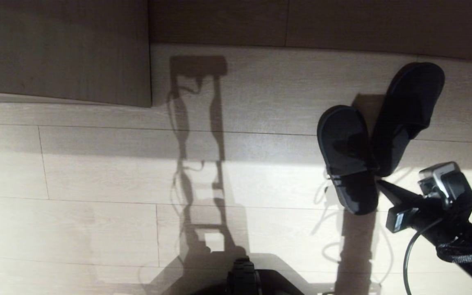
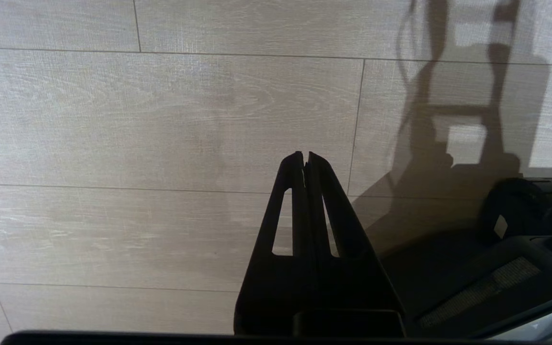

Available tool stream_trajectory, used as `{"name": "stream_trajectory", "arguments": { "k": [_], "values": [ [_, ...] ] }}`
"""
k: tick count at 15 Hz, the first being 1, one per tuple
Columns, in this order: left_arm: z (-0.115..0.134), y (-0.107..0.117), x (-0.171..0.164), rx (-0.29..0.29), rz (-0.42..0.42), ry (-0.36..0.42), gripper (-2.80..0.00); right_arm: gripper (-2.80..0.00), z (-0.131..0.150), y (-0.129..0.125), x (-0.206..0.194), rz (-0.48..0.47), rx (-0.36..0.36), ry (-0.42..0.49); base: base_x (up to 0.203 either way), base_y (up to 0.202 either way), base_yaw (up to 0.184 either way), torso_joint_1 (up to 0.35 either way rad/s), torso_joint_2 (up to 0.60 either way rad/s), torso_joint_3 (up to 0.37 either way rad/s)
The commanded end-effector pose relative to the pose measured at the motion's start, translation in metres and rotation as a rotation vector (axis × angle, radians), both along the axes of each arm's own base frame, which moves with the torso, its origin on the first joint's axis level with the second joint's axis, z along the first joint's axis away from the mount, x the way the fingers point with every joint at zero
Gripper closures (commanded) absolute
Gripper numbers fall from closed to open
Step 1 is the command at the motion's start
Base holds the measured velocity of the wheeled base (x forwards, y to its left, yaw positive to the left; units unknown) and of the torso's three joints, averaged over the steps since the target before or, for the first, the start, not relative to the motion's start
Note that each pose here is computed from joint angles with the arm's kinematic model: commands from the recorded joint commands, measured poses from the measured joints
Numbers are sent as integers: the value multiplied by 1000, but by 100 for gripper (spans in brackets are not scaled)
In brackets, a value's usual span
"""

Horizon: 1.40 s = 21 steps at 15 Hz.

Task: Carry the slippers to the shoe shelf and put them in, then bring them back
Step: Place the slippers on the floor

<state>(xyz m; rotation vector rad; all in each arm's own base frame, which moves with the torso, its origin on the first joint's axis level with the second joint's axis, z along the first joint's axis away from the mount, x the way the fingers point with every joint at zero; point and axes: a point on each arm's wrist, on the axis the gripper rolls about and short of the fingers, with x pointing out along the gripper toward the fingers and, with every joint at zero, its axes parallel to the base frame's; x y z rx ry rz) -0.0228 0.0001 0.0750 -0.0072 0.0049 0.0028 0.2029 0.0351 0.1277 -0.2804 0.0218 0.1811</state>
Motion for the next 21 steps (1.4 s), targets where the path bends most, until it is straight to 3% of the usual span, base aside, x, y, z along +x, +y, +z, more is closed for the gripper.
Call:
{"name": "stream_trajectory", "arguments": {
  "k": [1,3,8,11,16,21],
  "values": [
    [0,0,0,-1,0,-2,0,0,-17,8,-3,44,-43,71,0,0,0,0,0,0],
    [0,0,0,0,-1,0,0,0,-26,10,6,19,-96,87,0,0,0,0,0,0],
    [0,0,0,0,0,0,0,0,-30,11,14,18,-105,98,0,0,0,0,0,0],
    [0,0,0,0,0,0,0,0,-18,21,60,11,-79,-5,0,0,0,0,0,0],
    [0,0,0,0,0,0,0,0,-14,31,100,12,-49,-84,0,0,0,0,0,0],
    [0,0,0,-2,-1,0,0,0,29,34,125,-20,12,-271,0,0,0,0,0,0]
  ]
}}
